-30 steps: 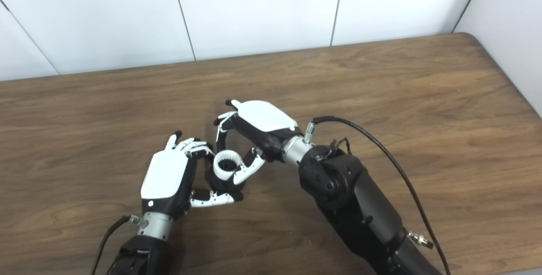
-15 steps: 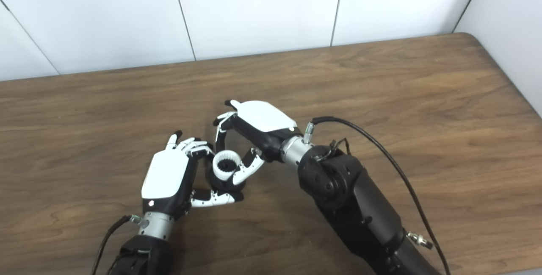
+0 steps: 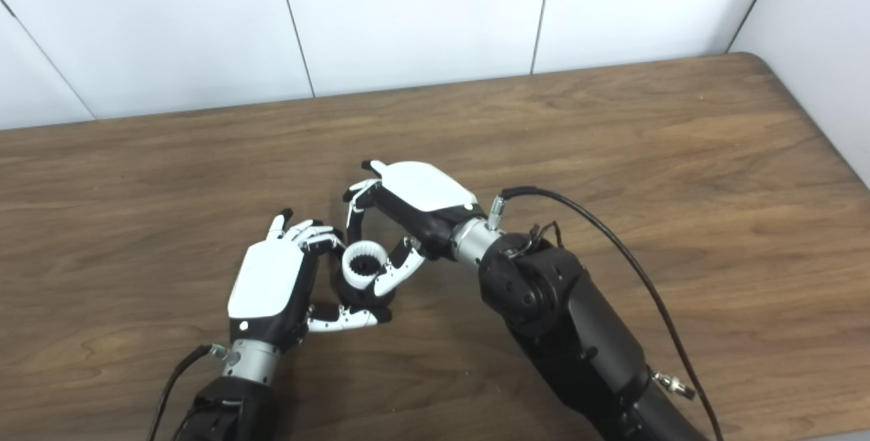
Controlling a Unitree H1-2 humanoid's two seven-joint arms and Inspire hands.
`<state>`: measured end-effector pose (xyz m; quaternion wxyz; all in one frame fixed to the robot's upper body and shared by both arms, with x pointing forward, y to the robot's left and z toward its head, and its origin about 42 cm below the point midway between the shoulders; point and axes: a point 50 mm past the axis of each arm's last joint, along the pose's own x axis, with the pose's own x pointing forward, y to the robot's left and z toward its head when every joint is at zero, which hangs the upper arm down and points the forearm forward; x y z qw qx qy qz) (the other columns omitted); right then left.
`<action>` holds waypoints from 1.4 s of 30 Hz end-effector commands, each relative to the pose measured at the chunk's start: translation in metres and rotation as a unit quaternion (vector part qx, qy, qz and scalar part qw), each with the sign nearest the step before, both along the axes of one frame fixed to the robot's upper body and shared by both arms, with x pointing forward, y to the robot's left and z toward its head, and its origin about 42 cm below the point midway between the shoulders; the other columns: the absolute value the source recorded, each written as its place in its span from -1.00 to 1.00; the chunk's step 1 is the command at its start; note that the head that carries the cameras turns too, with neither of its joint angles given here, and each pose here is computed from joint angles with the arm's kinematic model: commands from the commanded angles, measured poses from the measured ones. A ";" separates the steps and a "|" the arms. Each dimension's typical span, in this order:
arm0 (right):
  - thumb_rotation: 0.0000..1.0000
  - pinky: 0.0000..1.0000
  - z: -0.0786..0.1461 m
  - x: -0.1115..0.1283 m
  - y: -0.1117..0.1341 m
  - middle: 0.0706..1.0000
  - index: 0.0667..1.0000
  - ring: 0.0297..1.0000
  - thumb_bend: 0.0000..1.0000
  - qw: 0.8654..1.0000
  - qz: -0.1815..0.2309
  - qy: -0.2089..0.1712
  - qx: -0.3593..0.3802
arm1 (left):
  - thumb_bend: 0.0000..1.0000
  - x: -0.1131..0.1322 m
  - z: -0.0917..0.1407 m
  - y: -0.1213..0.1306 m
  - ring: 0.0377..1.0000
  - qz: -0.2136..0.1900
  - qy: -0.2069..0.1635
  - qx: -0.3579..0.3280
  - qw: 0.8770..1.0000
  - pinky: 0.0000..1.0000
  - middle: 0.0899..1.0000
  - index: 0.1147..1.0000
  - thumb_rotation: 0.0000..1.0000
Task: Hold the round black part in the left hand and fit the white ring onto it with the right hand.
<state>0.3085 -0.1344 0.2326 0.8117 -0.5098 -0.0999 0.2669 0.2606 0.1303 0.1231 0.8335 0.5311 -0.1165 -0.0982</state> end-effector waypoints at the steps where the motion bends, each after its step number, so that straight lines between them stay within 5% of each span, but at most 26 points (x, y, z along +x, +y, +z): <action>1: -0.73 1.00 0.017 0.003 0.003 0.67 -0.10 1.00 0.04 0.999 0.009 -0.031 0.009 | 0.05 -0.003 -0.005 -0.008 0.68 -0.017 0.024 0.007 1.000 0.97 0.46 -0.17 -0.90; 42: -0.73 1.00 0.017 0.003 0.005 0.66 -0.10 1.00 0.04 0.999 0.017 -0.029 0.004 | 0.05 -0.003 -0.004 -0.009 0.68 -0.016 0.025 0.005 1.000 0.97 0.45 -0.17 -0.90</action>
